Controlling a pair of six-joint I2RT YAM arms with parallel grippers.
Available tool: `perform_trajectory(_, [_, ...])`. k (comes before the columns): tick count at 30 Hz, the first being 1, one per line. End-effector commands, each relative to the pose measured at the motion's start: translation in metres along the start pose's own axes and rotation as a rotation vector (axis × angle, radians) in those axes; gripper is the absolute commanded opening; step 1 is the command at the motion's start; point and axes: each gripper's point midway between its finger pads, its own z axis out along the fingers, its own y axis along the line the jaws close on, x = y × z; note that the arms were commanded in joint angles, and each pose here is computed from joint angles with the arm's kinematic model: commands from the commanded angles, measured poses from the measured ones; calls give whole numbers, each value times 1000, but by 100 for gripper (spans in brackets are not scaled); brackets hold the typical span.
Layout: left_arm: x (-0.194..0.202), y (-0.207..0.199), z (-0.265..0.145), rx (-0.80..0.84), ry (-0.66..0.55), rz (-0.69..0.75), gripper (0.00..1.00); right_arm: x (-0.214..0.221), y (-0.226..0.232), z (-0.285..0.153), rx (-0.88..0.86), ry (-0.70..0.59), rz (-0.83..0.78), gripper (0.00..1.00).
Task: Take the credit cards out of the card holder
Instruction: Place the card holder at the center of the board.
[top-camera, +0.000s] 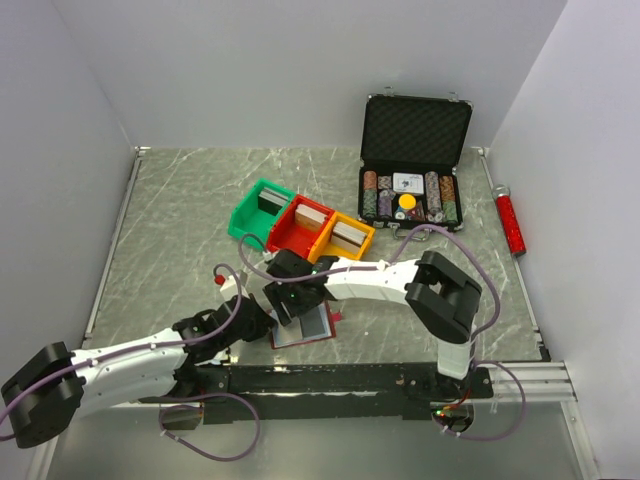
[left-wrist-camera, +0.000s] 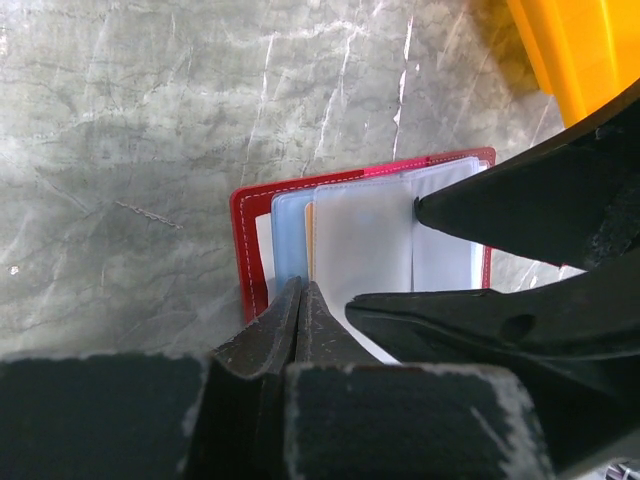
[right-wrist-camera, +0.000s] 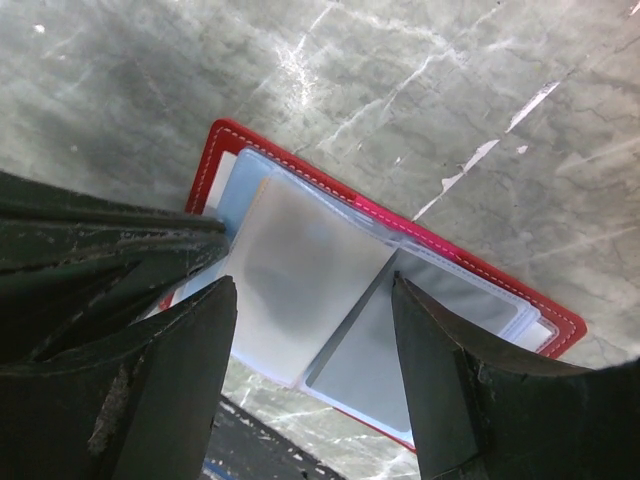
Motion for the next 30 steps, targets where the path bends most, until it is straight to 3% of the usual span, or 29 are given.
perform_trajectory(1, [4, 14, 1, -42, 4, -8, 1, 7, -9, 13, 113, 29, -24, 70])
perform_trajectory(16, [-1, 14, -4, -34, -19, -17, 1, 30, -40, 17, 253, 88, -27, 61])
perform_trajectory(30, [-4, 16, 0, -66, -29, -1, 1, 42, -51, -2, 270, 66, -13, 34])
